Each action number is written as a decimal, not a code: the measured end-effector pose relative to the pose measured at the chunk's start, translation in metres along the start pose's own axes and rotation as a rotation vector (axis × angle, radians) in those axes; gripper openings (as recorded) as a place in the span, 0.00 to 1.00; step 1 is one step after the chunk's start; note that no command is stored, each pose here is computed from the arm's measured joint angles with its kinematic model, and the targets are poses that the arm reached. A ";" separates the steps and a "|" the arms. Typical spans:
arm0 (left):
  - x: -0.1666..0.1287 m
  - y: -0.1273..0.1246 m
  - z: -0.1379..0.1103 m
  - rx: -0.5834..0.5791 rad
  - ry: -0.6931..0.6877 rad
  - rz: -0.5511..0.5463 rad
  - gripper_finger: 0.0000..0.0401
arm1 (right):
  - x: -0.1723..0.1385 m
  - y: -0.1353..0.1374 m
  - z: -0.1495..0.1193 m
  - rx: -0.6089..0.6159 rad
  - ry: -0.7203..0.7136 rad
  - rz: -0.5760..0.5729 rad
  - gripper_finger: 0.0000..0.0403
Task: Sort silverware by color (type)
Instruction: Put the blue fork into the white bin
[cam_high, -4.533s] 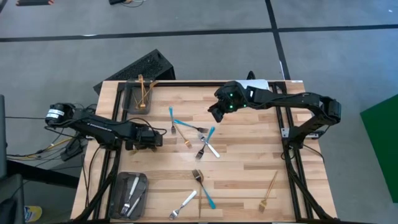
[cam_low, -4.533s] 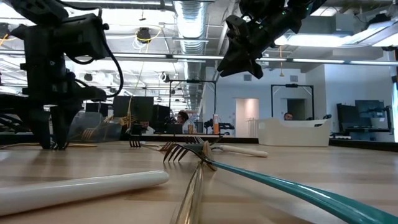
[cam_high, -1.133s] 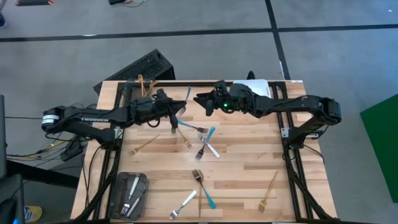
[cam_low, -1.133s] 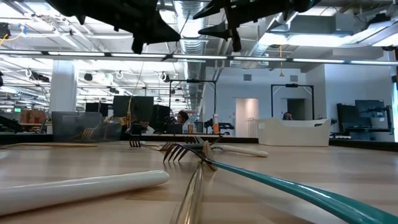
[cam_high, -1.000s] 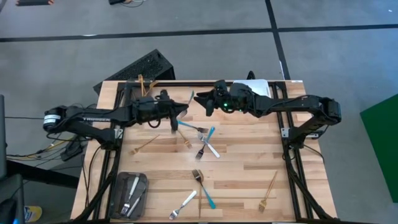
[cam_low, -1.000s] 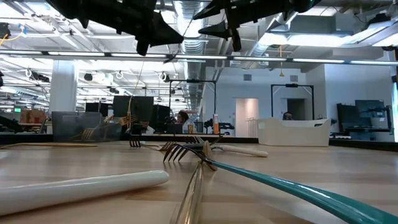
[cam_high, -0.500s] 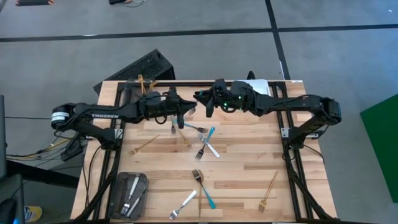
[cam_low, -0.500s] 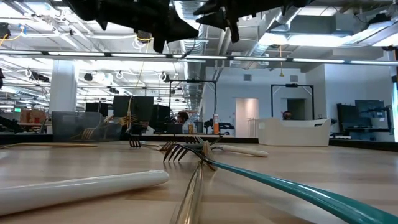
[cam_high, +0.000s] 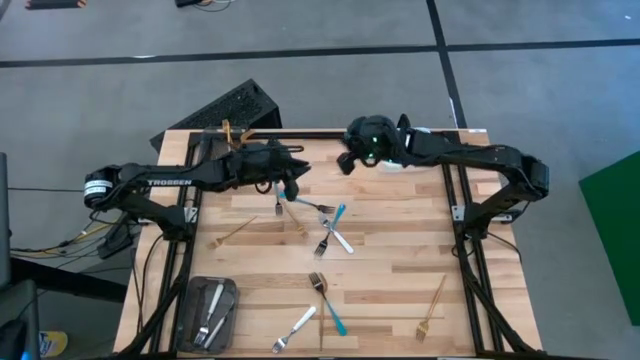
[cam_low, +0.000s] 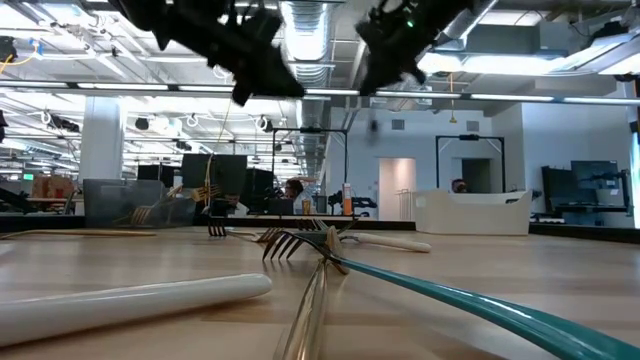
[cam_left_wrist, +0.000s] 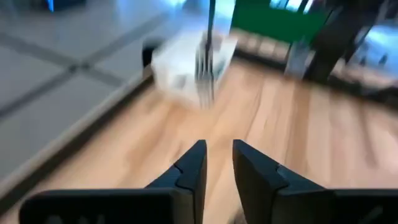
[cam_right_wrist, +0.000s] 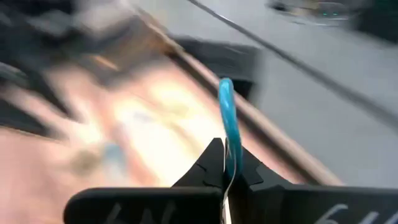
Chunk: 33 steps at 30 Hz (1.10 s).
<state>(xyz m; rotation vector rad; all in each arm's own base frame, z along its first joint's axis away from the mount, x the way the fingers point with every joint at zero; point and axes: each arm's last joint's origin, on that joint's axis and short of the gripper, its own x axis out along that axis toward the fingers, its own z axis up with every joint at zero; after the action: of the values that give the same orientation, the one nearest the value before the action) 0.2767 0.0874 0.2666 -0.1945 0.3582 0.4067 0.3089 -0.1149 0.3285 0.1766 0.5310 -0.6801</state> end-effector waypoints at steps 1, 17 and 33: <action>0.000 0.002 -0.004 -0.011 0.046 0.012 0.17 | -0.001 -0.006 0.000 -0.060 0.035 -0.075 0.03; -0.001 0.012 -0.018 -0.030 0.188 0.111 0.19 | 0.012 -0.107 -0.042 -0.287 0.509 -0.406 0.12; -0.003 0.019 -0.042 -0.137 0.320 0.202 0.19 | 0.014 -0.094 -0.042 0.119 0.414 -0.335 0.56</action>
<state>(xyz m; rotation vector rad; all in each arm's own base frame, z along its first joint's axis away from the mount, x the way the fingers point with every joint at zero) 0.2534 0.0930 0.2272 -0.3604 0.6691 0.6019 0.2412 -0.1811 0.2864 0.3492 0.9309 -1.0108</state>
